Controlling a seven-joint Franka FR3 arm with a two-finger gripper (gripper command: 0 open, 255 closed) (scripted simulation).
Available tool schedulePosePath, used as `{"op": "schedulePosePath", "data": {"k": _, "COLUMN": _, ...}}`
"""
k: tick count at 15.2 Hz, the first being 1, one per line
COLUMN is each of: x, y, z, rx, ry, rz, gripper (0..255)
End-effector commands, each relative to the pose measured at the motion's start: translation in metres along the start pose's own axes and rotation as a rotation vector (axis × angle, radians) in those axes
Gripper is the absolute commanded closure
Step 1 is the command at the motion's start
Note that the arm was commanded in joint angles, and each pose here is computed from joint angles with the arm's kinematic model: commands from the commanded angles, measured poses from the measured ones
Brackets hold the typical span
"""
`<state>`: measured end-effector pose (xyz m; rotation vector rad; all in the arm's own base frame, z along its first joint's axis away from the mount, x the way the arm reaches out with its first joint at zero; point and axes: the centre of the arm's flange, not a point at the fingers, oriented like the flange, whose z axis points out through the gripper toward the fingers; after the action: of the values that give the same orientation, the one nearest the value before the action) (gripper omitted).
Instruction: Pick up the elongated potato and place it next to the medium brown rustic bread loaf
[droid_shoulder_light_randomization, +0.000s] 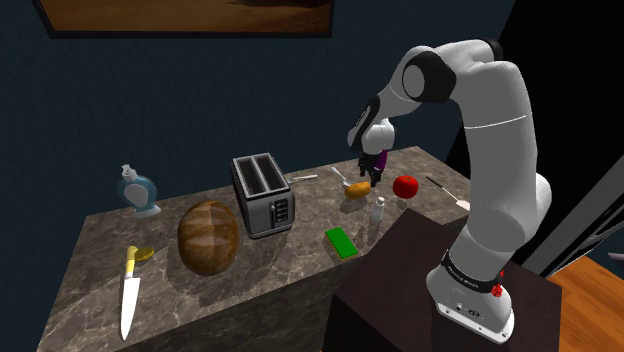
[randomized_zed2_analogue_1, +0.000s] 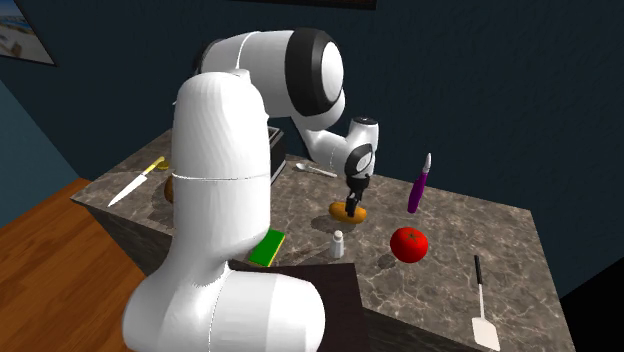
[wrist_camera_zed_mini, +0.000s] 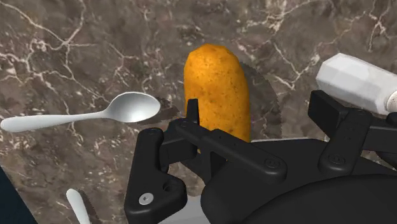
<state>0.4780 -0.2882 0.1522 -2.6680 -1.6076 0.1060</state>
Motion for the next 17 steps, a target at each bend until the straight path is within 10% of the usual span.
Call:
{"op": "schedulePosePath", "data": {"k": 1, "x": 0.002, "y": 0.02, "z": 0.019, "rx": -0.006, "ry": -0.001, "rz": -0.055, "gripper": 0}}
{"op": "schedulePosePath", "data": {"k": 17, "x": 0.003, "y": 0.025, "z": 0.063, "rx": -0.007, "ry": -0.002, "rz": -0.066, "gripper": 0}}
